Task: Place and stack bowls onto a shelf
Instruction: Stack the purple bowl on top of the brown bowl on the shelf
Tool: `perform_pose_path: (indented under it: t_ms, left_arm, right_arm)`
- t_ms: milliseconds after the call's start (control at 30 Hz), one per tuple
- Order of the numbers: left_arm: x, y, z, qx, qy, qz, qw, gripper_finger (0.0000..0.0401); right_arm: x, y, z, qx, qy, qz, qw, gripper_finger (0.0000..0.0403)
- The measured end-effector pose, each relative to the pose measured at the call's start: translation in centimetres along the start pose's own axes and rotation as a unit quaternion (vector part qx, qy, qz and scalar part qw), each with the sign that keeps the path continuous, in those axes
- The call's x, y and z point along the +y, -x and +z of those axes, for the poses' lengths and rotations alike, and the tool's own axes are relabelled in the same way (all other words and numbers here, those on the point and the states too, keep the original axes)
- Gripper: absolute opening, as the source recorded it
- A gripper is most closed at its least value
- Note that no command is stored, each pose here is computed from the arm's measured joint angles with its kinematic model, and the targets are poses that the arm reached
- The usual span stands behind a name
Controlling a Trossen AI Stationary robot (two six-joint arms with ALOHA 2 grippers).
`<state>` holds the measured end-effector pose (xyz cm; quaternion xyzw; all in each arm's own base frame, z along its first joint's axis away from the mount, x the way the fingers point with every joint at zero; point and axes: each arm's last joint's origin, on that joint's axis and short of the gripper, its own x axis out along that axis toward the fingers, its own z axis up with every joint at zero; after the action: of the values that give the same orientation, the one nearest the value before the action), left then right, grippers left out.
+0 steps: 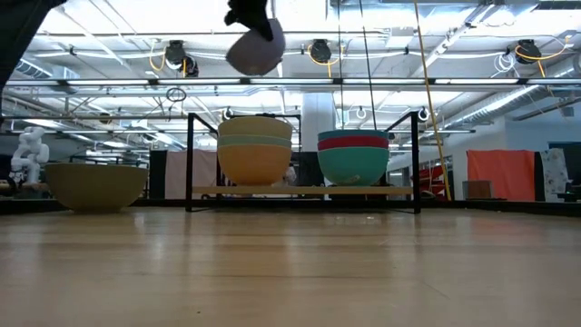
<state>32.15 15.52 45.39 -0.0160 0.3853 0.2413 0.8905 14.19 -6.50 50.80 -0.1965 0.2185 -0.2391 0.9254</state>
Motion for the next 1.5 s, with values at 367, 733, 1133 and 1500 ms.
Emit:
perform_pose_path:
  t_ms: [367, 733, 1133, 1500]
  left_arm:
    - [-0.4, -1.4, -1.1, 0.075, 0.007, -0.006, 0.997, 0.0007]
    - [-2.3, -6.7, -2.4, 0.188, -0.021, -0.050, 0.981, 0.0007]
    - [-3.9, -9.1, -3.2, 0.235, -0.030, -0.101, 0.966, 0.0007]
    - [-4.9, -11.8, -4.5, 0.289, -0.035, -0.106, 0.951, 0.0007]
  right_arm:
    - [0.0, 0.0, 0.0, 0.001, -0.001, -0.001, 1.000, 0.0162]
    - [0.0, 0.0, 0.0, 0.001, -0.001, -0.001, 1.000, 0.0162]
    - [0.0, 0.0, 0.0, 0.001, -0.012, -0.001, 1.000, 0.0162]
    - [0.0, 0.0, 0.0, 0.001, -0.012, -0.001, 1.000, 0.0162]
